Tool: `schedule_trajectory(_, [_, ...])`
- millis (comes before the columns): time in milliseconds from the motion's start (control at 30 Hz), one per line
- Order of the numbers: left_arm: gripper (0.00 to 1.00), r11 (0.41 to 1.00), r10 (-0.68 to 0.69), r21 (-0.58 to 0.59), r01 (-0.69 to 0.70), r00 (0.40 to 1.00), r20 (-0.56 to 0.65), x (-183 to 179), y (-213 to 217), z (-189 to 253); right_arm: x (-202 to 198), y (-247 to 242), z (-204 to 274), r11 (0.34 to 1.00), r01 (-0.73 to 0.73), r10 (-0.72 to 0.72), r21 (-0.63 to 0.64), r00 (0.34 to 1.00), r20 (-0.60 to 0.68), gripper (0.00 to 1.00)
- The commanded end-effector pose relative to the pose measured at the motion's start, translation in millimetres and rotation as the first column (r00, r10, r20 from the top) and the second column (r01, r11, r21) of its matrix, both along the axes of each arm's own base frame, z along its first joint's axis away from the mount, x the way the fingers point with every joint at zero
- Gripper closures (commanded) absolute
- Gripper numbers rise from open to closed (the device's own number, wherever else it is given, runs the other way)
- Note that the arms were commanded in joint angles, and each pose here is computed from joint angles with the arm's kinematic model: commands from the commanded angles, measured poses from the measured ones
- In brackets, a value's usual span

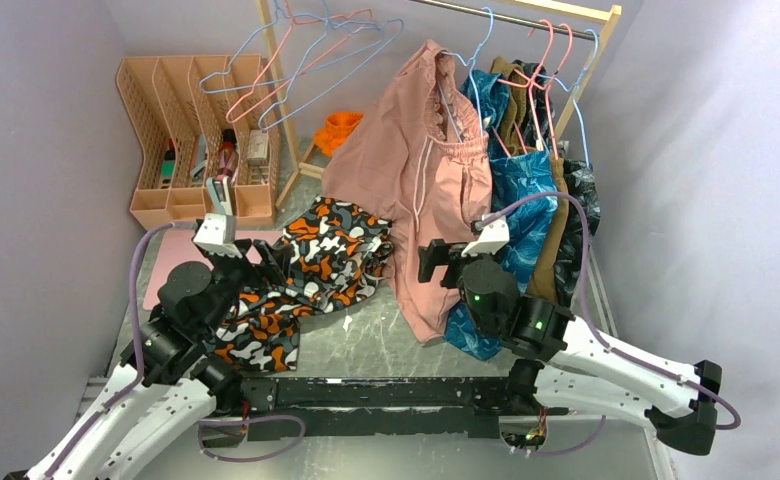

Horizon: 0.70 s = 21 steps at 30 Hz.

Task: Place the shorts on the hanger
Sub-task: Adjust the shorts at the center of the board.

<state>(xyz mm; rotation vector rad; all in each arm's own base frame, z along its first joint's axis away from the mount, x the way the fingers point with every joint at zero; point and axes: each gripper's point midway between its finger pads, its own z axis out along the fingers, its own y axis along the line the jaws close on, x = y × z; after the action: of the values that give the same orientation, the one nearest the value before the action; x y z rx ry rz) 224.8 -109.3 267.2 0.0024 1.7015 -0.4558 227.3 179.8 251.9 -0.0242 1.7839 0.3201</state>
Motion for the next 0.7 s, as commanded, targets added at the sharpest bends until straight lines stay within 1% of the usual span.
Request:
schedule_trajectory(0, [0.02, 1.0, -0.019, -0.002, 0.019, 1.0, -0.021, 1, -6, -2, -3, 0, 8, 0.999, -0.037, 0.036, 0.017, 0.998, 0.05, 0.0])
schedule_trajectory(200, [0.02, 1.0, -0.015, -0.008, 0.015, 1.0, -0.003, -1, -4, 0, -10, 10, 8, 0.993, -0.118, 0.117, 0.023, 0.992, 0.035, 0.0])
schedule_trajectory(300, [0.02, 1.0, -0.018, -0.004, 0.018, 1.0, 0.02, -2, -2, 3, -11, 20, 12, 0.987, -0.159, 0.159, 0.004, 0.987, 0.023, 0.0])
schedule_trajectory(467, [0.02, 1.0, 0.004, 0.007, -0.004, 1.0, 0.024, -3, 4, 4, -17, 65, 25, 0.938, -0.346, 0.347, -0.024, 0.938, 0.019, 0.0])
schedule_trajectory(567, [0.02, 1.0, 0.002, -0.003, -0.002, 0.999, 0.044, -4, 4, 9, -13, 91, 17, 0.918, -0.395, 0.395, -0.032, 0.919, -0.014, 0.0])
schedule_trajectory(667, [0.02, 1.0, -0.005, -0.009, 0.006, 0.998, 0.064, -5, 4, 10, -11, 120, -2, 0.898, -0.439, 0.437, -0.018, 0.897, -0.073, 0.01])
